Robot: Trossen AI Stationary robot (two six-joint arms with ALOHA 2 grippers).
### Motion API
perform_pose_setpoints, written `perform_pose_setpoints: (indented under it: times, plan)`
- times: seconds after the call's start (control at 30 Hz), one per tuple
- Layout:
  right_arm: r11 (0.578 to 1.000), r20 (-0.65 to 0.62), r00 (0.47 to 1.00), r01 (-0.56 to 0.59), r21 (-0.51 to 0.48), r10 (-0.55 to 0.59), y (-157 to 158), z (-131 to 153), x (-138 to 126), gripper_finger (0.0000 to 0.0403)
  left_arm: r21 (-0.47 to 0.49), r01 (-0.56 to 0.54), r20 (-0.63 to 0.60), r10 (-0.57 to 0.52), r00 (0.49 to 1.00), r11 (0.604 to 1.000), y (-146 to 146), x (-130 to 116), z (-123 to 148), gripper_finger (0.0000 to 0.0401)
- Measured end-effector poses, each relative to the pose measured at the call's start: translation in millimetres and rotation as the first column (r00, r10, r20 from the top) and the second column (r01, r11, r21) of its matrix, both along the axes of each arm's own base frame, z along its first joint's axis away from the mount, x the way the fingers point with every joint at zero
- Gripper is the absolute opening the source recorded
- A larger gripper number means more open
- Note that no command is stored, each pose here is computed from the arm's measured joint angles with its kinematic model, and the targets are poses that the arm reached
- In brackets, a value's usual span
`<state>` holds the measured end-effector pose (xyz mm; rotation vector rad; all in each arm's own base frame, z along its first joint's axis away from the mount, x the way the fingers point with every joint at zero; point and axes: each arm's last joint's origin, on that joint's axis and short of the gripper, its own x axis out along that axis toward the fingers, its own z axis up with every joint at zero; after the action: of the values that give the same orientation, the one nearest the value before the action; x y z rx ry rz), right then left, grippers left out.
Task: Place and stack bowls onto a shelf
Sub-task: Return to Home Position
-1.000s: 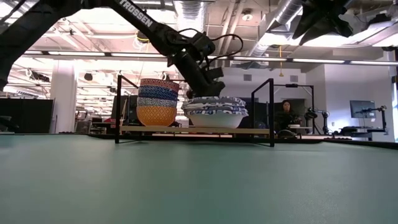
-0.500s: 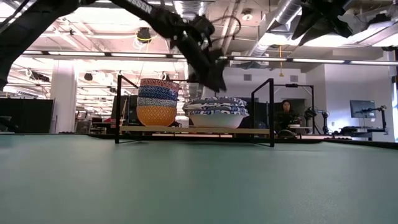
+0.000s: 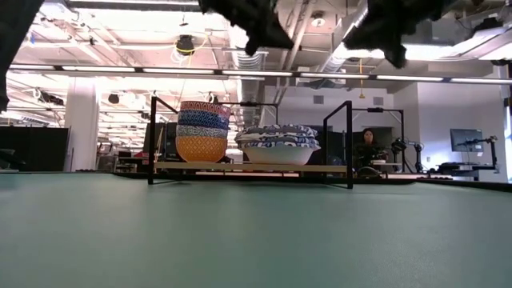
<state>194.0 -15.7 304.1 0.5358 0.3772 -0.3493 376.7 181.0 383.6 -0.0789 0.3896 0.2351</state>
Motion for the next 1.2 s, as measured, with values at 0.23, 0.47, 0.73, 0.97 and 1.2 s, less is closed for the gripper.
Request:
perform_pose_setpoints:
  times: [0.23, 0.47, 0.73, 0.97, 1.2]
  plan:
    - [0.971, 0.185, 0.960, -0.183, -0.152, 0.210, 14.8, 19.6, -11.2, 0.0040, 0.084, 0.085, 0.167, -0.098, 0.981, 0.993, -27.4, -34.8, 57.2, 0.0004]
    - [0.966, 0.312, 0.929, -0.132, -0.221, 0.198, 10.1, 43.0, -67.6, 0.0017, 0.124, 0.103, 0.286, -0.135, 0.949, 0.987, -41.3, -66.7, 57.3, 0.0001]
    - [0.975, 0.365, 0.924, -0.034, -0.218, 0.113, 8.6, 18.9, -103.1, 0.0025, 0.048, 0.031, 0.493, -0.050, 0.869, 0.998, -62.8, -123.0, -0.2, 0.0000]
    - [0.985, 0.208, 0.976, -0.035, -0.170, 0.071, 7.8, -12.5, -103.9, 0.0026, 0.189, -0.063, 0.379, -0.013, 0.925, 0.980, -82.1, -168.3, -19.3, 0.0000]
    - [0.842, 0.201, 0.922, -0.193, -0.503, 0.332, 12.1, -0.6, -101.9, 0.0019, 0.186, -0.062, 0.436, -0.026, 0.899, 0.981, -105.1, -194.8, -58.6, 0.0000]
